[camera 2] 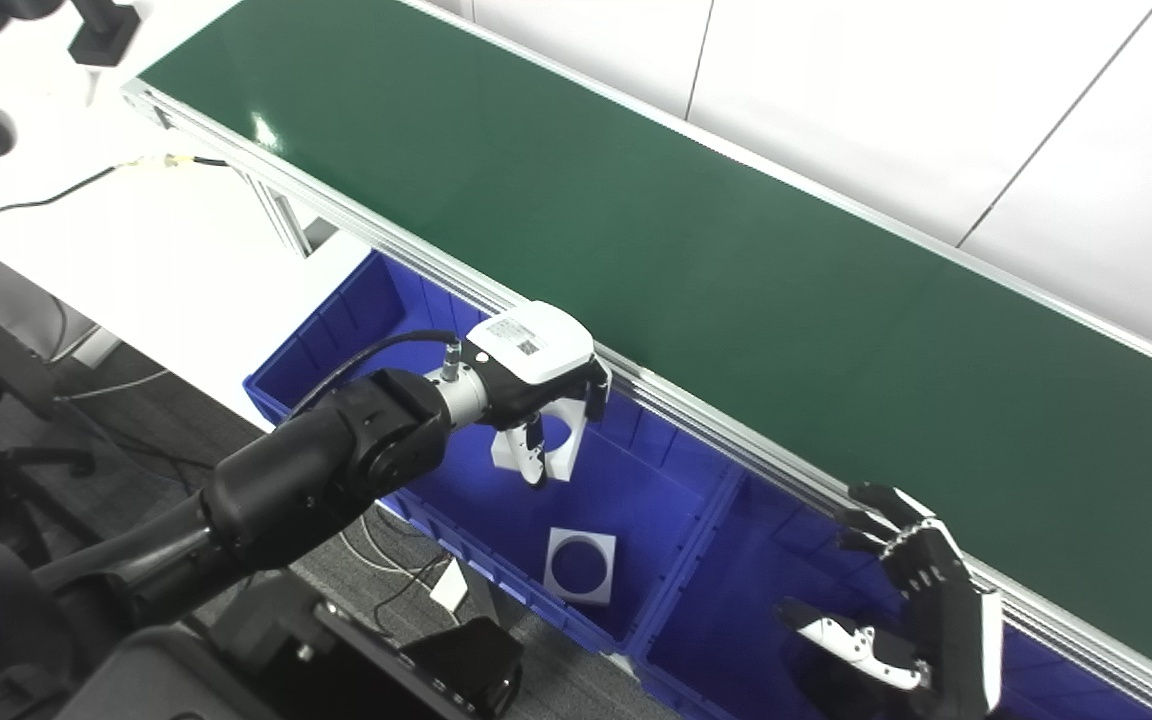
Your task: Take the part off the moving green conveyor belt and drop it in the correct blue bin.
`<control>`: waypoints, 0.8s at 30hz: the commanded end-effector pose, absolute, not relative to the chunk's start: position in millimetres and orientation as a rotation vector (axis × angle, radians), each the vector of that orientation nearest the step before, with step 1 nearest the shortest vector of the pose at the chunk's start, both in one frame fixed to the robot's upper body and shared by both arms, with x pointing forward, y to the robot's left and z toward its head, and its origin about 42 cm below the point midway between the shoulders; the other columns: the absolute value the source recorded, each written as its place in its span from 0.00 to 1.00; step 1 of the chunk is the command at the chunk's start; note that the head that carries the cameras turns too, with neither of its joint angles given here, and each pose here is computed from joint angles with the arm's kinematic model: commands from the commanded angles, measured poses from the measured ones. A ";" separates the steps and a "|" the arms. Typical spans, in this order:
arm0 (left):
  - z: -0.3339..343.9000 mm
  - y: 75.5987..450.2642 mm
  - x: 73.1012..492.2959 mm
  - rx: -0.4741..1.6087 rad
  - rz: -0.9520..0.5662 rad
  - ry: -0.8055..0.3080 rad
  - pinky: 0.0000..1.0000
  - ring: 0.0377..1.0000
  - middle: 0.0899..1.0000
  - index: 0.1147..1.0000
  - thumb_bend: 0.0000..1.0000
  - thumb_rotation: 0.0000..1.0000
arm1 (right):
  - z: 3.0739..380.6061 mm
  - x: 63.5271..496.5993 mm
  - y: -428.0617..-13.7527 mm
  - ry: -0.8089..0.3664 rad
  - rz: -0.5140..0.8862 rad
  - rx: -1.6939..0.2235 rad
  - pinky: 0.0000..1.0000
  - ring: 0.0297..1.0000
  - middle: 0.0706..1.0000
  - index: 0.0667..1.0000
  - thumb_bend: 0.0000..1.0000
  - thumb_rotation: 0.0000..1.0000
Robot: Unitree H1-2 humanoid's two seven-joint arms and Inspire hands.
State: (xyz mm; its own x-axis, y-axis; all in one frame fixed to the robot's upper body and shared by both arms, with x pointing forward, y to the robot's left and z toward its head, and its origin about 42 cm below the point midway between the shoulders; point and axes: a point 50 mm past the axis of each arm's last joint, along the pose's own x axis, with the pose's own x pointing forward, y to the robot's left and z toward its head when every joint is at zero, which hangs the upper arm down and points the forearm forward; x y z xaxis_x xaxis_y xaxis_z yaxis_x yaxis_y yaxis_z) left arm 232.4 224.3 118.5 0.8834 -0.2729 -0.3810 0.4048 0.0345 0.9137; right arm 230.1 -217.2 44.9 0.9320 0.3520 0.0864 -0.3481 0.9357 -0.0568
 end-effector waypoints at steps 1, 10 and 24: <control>132.3 225.2 235.4 1.479 -0.505 0.046 0.61 0.72 0.73 0.69 1.00 0.22 | 55.7 233.3 -215.0 -0.154 0.362 -0.039 0.58 0.64 0.71 0.68 0.95 0.12; 135.1 226.2 235.0 1.462 -0.527 0.043 0.60 0.71 0.73 0.70 1.00 0.25 | 56.4 232.6 -214.8 -0.145 0.359 -0.050 0.58 0.65 0.71 0.68 0.96 0.12; 160.9 214.8 234.4 0.795 -0.597 -0.022 0.59 0.69 0.72 0.68 1.00 0.07 | 51.9 231.2 -215.1 -0.121 0.360 -0.046 0.59 0.65 0.71 0.67 0.98 0.13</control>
